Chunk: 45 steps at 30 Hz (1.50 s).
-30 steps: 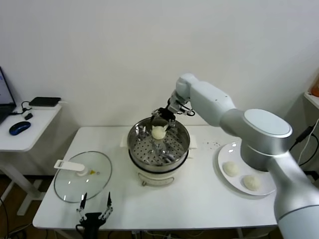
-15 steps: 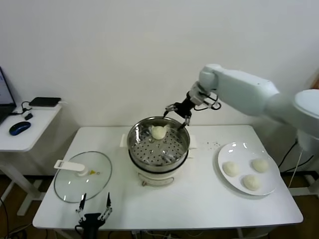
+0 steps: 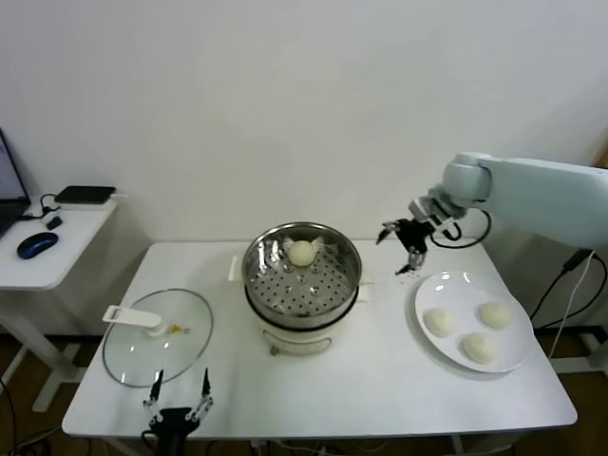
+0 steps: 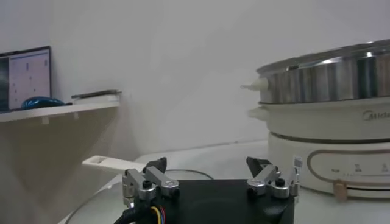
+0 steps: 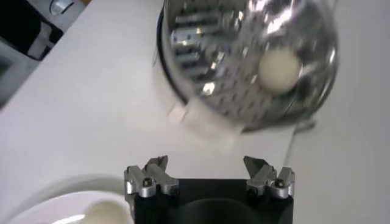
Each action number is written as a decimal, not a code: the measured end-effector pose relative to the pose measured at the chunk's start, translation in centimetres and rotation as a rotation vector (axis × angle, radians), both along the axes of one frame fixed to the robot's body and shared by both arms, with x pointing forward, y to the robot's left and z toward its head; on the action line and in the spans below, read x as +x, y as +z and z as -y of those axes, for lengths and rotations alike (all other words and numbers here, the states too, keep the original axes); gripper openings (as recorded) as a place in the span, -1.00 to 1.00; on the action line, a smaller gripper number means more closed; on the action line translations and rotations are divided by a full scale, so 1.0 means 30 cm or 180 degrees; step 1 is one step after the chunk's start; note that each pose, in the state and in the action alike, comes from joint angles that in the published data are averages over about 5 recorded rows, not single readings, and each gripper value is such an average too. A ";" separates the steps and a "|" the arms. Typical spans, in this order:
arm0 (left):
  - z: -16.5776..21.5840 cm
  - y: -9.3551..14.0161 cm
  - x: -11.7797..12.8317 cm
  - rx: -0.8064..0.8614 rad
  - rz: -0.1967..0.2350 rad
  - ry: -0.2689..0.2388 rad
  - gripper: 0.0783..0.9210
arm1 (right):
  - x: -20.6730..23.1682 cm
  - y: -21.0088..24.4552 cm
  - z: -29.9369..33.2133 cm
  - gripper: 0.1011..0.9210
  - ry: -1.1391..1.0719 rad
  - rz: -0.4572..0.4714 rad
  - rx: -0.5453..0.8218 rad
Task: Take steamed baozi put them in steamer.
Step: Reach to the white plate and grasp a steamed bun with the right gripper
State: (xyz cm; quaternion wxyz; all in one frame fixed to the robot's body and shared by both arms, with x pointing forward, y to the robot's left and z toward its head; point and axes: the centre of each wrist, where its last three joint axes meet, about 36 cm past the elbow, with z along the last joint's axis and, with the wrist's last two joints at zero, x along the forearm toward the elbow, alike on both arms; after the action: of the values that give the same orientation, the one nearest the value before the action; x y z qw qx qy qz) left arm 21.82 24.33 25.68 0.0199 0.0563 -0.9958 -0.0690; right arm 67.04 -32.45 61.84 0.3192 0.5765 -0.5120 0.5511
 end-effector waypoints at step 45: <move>-0.032 -0.020 -0.020 0.0112 -0.0123 -0.0035 0.77 | 0.033 -0.505 0.182 0.46 -0.1109 -0.0614 -0.0627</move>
State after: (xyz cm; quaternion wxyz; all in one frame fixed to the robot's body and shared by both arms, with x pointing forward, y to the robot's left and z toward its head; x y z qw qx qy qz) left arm 21.23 25.28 25.09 0.0377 0.0499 -0.9942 -0.0876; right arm 68.02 -37.92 46.70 0.5118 0.4955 -0.5146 0.4772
